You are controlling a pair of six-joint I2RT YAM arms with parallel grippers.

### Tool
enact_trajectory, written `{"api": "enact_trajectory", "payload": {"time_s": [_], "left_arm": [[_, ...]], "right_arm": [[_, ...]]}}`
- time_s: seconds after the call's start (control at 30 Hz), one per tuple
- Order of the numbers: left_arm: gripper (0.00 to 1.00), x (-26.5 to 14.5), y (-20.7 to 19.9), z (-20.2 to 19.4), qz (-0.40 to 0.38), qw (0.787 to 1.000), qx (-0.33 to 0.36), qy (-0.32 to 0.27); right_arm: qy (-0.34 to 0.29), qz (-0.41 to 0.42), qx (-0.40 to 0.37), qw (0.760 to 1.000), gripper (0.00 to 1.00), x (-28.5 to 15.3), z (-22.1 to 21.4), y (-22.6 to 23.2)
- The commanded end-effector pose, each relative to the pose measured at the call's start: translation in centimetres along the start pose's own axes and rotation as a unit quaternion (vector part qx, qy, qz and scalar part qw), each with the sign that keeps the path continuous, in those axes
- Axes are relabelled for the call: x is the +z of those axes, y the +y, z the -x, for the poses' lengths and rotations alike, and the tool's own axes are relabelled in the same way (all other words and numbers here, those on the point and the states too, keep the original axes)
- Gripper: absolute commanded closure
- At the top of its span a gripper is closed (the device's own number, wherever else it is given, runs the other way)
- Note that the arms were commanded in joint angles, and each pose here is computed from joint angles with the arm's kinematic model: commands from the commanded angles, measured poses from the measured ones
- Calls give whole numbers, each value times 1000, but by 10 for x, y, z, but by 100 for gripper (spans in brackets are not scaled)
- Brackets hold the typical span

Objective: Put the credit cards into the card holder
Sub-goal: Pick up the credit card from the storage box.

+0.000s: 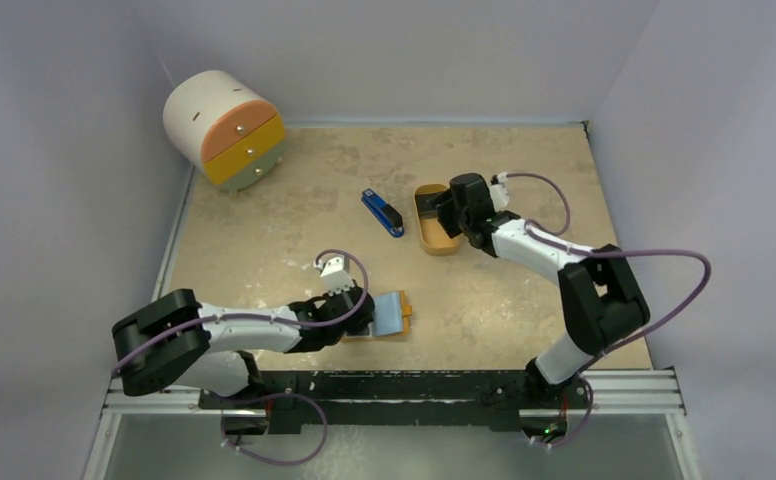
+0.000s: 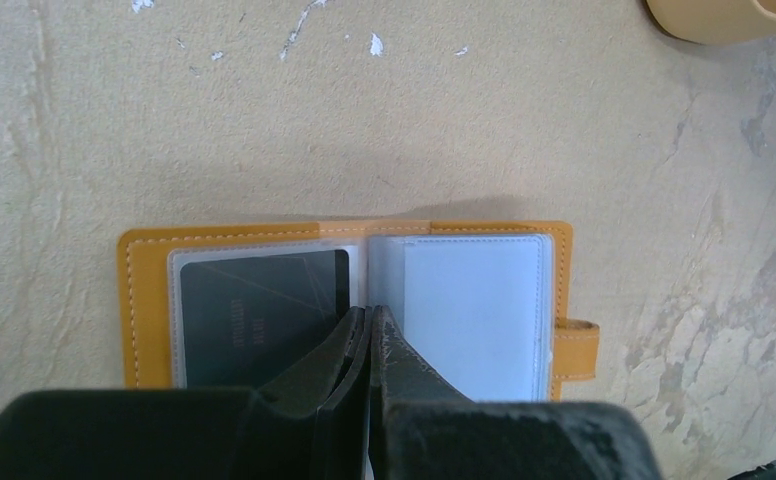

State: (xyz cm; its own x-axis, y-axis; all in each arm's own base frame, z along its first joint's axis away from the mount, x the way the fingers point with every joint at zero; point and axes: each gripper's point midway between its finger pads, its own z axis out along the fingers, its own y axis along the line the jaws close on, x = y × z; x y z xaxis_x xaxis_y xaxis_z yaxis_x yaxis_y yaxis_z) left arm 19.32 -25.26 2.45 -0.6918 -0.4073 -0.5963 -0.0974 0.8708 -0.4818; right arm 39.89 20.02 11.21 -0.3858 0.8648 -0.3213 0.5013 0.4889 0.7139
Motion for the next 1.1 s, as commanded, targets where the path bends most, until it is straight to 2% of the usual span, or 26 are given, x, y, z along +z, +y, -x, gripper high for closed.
{"api": "enact_trajectory", "payload": {"time_s": [0.0,0.63,1.07], "left_arm": [[100,-8,-9,15,-8,1000,13,-20],[100,-16,-15,27,-23,999,16,-37],[100,-15,-12,25,-21,999,14,-36]], "right_arm": [[-26,15,38,999,42,11,12,24],[-32,-38,54,997,41,66,18,1],[-13,-39,52,998,48,77,9,-9]]}}
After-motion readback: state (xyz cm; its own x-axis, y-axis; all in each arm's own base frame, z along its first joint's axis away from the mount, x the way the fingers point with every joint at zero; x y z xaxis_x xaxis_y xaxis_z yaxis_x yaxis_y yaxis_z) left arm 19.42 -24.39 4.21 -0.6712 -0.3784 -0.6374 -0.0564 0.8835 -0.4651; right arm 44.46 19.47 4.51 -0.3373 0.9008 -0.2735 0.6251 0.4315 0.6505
